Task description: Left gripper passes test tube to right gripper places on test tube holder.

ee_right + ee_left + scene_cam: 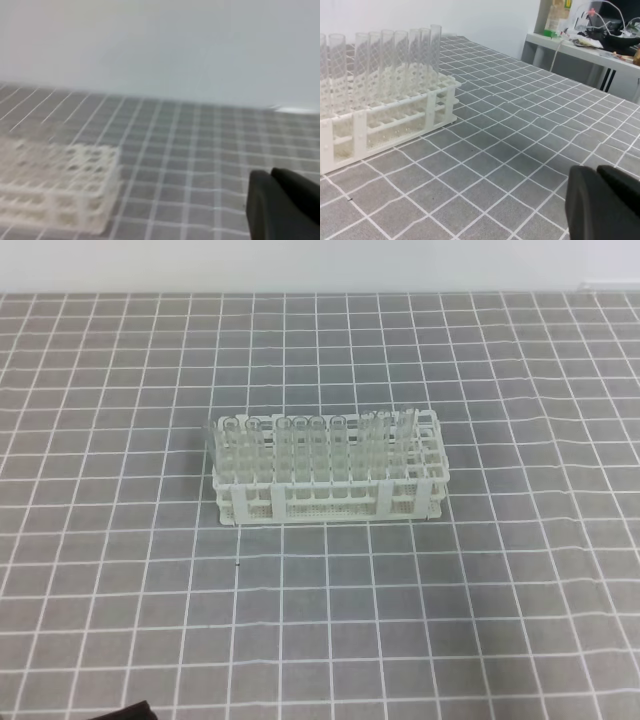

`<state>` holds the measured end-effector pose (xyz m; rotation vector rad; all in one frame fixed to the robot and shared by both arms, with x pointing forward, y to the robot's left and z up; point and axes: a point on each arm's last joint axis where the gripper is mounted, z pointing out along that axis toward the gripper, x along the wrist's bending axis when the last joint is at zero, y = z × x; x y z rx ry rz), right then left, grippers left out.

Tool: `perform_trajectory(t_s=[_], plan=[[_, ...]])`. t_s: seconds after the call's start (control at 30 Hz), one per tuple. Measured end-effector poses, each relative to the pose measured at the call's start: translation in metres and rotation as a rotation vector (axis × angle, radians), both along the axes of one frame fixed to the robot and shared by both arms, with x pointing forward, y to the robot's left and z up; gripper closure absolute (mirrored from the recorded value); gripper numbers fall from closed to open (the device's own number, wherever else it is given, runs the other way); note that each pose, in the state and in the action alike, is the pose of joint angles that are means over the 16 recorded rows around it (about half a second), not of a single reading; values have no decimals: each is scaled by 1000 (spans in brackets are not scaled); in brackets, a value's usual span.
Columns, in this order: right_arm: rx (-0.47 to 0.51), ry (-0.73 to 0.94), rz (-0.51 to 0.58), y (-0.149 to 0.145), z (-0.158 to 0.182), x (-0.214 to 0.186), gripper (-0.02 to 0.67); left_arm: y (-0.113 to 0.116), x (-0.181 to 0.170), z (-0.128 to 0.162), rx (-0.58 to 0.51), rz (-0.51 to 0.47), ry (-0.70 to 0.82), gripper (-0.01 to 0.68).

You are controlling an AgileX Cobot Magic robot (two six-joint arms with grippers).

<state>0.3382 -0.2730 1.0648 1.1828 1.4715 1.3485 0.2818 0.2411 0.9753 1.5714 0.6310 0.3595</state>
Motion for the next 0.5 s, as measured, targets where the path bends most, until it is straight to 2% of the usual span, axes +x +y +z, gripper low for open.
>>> perform_trajectory(t_s=[0.23,0.5], plan=[[38,-73,-168,-20,-42,-33,662,0,1,1,-3,8,-3,674],[82,-83,-225,-24,-79,-44,662,1,1,1,-4,12,-4,675]])
